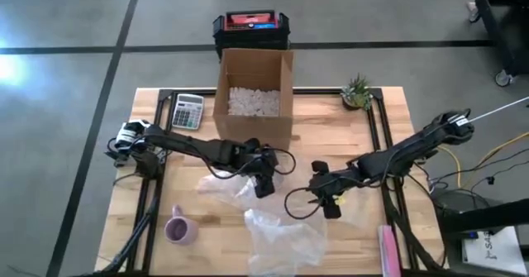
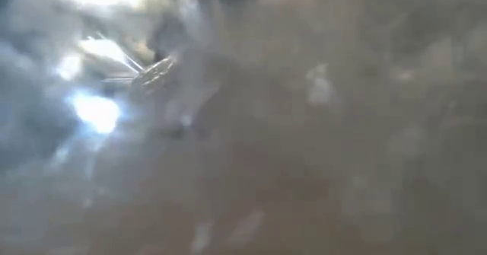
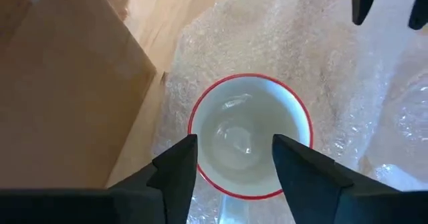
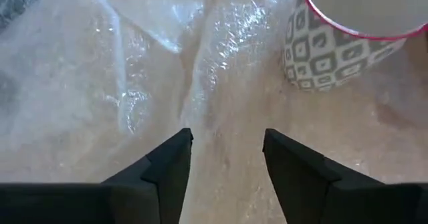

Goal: Wrap mug
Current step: Wrap the white mug with the bubble wrap

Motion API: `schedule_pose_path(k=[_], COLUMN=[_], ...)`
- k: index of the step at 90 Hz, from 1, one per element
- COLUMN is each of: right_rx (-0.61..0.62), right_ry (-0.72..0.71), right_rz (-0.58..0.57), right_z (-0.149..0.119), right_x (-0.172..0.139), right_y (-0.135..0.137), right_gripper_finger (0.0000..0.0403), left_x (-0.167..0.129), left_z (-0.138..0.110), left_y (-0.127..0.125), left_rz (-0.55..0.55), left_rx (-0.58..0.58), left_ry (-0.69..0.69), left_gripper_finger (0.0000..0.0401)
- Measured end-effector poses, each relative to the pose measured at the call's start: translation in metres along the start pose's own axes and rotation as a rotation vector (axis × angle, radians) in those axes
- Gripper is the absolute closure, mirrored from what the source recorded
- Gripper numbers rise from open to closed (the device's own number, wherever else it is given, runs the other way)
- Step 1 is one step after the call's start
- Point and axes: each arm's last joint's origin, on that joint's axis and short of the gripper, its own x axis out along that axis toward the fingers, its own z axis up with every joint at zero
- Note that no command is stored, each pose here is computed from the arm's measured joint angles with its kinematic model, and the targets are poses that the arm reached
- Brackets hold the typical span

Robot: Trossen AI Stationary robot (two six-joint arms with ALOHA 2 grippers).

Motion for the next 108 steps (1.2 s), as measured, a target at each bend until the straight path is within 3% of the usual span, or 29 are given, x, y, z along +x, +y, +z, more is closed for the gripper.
schedule_pose_path(k=[18,35,61,73,99,108], right_rx=[-0.015,0.014,0.001,0.058,0.06,0.07], right_ry=[-0.017,-0.018,-0.012,-0.014,-0.011,-0.022], right_rz=[0.003,0.003,0.002,0.003,0.0,-0.058], right_z=[0.005,0.006,0.005,0.005,0.005,0.005], right_x=[-0.002,-0.002,-0.001,-0.001,-0.001,-0.001], right_y=[0.001,0.001,0.001,0.001,0.001,-0.001], right_gripper_finger=[0.0249,0.0263,0.0283,0.0293,0.0306,0.0302], left_x=[-0.014,-0.024,-0.033,-0.028,-0.013,-0.011], left_z=[-0.004,-0.035,-0.071,-0.084,-0.099,-0.1], left_y=[0.002,0.003,0.008,0.013,0.012,0.011], left_rz=[-0.008,0.053,0.074,0.063,0.016,0.012], left_rx=[-0.008,-0.045,-0.146,-0.193,-0.196,-0.193], left_ry=[0.031,0.179,0.198,0.171,0.187,0.193], left_gripper_finger=[0.0247,0.0263,0.0275,0.0275,0.028,0.0284])
